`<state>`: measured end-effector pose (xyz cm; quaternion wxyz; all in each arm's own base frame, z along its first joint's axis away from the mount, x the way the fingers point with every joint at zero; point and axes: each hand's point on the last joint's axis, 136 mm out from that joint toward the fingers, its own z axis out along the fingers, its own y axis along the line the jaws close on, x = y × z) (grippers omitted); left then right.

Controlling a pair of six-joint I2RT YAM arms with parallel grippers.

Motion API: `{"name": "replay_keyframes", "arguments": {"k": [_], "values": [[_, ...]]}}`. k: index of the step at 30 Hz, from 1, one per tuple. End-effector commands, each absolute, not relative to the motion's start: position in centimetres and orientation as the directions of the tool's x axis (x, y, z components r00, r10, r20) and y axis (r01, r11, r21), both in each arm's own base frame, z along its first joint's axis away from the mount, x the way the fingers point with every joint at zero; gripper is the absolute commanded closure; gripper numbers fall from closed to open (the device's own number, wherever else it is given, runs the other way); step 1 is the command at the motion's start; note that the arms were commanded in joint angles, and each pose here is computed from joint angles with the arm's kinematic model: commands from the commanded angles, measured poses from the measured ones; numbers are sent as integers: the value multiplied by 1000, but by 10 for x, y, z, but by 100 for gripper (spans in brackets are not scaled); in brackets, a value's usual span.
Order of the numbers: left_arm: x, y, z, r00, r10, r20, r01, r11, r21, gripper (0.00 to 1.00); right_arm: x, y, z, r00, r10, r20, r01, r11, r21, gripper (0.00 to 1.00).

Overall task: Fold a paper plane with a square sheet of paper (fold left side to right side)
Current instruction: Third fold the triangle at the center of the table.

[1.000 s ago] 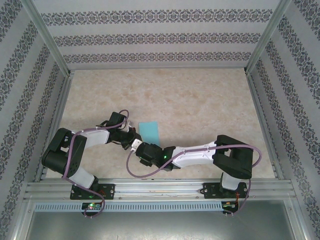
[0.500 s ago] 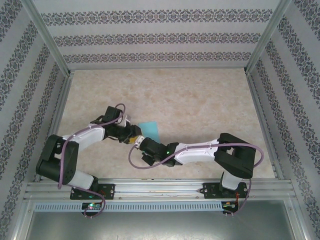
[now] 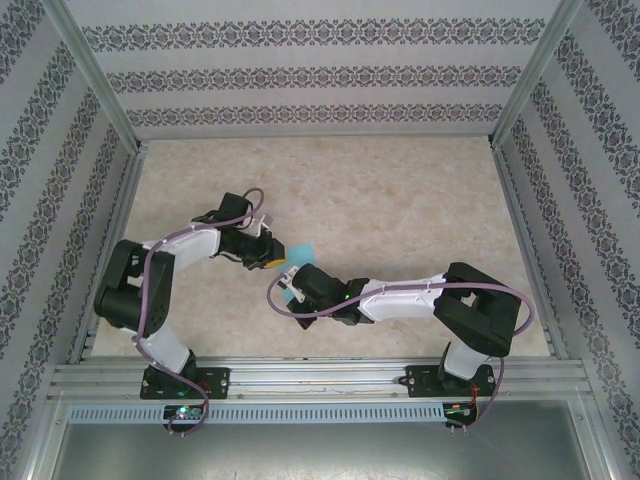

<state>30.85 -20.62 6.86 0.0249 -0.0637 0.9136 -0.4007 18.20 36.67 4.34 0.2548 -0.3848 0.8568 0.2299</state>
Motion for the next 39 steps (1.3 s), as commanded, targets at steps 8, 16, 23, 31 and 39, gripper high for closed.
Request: {"name": "replay_keyframes", "arguments": {"k": [8, 16, 23, 31, 39], "values": [[318, -227, 31, -1000, -2, 29, -22, 721, -692, 90, 180, 373, 51, -616, -499, -610, -759, 584, 288, 100], [311, -225, 7, -998, 26, 50, -12, 773, -634, 95, 183, 370, 49, -662, -468, -585, -723, 602, 338, 100], [303, -221, -8, -997, 50, 64, 1, 801, -599, 96, 190, 364, 49, -720, -412, -559, -668, 630, 397, 100], [300, -221, -11, -996, 61, 66, 11, 808, -589, 97, 206, 350, 44, -774, -351, -526, -593, 691, 412, 100], [299, -221, -13, -996, 61, 71, 8, 812, -584, 97, 224, 334, 39, -805, -310, -507, -534, 751, 389, 100]]}}
